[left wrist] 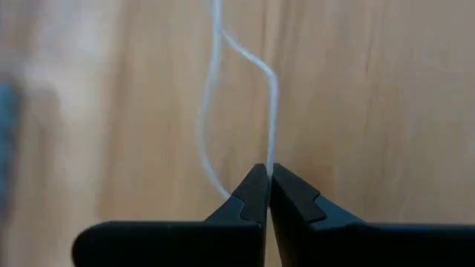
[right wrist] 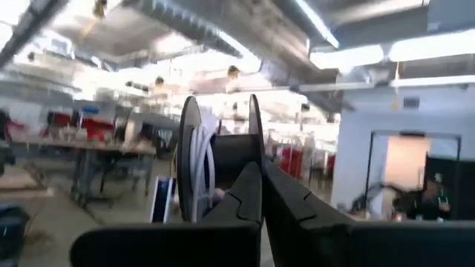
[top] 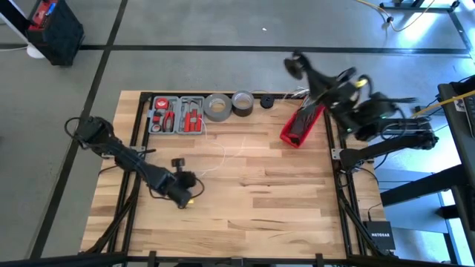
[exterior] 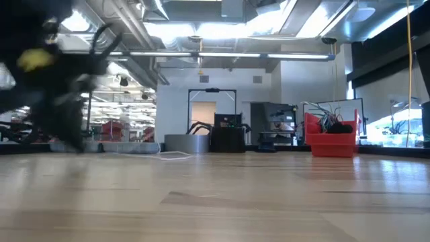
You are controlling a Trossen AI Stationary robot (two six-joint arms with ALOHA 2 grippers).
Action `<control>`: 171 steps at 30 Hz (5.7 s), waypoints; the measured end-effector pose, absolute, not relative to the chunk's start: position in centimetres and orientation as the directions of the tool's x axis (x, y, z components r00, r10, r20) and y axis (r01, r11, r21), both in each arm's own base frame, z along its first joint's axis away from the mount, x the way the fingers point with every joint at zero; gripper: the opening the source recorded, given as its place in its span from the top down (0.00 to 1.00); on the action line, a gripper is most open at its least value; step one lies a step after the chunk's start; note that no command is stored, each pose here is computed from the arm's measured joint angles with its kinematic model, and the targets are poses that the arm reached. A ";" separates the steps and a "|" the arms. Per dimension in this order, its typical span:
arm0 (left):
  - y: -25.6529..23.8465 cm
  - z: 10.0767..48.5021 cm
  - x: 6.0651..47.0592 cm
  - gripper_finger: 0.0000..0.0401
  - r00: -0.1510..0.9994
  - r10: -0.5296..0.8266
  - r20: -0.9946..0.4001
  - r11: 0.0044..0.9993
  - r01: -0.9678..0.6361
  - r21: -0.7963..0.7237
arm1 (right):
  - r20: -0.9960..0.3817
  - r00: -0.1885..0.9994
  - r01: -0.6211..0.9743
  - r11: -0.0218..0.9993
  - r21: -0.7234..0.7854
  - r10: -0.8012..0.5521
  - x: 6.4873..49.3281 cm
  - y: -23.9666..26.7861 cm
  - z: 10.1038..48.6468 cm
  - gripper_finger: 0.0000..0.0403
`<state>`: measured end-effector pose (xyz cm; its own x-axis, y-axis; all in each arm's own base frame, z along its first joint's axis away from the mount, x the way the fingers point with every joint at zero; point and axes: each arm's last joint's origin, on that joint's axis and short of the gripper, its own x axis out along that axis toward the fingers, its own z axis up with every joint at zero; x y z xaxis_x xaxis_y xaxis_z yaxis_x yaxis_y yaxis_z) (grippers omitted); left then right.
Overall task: Coil cords
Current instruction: Coil the white wire onto the black spool
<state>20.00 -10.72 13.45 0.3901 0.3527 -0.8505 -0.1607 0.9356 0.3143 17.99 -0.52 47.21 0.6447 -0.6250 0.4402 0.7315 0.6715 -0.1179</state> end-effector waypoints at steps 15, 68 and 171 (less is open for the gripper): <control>-11.4 11.8 17.2 0.88 0.378 0.356 -0.854 0.927 -0.257 0.273 | 0.482 0.665 0.708 0.686 -0.166 -0.570 16.4 -0.6 47.8 0.99; -5.9 26.3 29.6 0.65 0.883 0.404 -0.239 0.881 -0.305 0.363 | 0.166 0.895 0.442 0.875 -0.195 -0.415 29.0 3.7 30.6 0.99; -4.0 30.3 25.4 0.99 0.912 0.379 -0.155 0.893 -0.317 0.321 | -0.121 0.906 0.275 0.784 -0.556 -0.404 32.5 0.1 25.1 0.99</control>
<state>25.40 -4.03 30.27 0.9122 0.3792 -0.1553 -0.3166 0.8927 0.3206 32.48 0.11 25.05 0.9065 -0.4044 -0.1213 0.2754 0.7840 -0.5563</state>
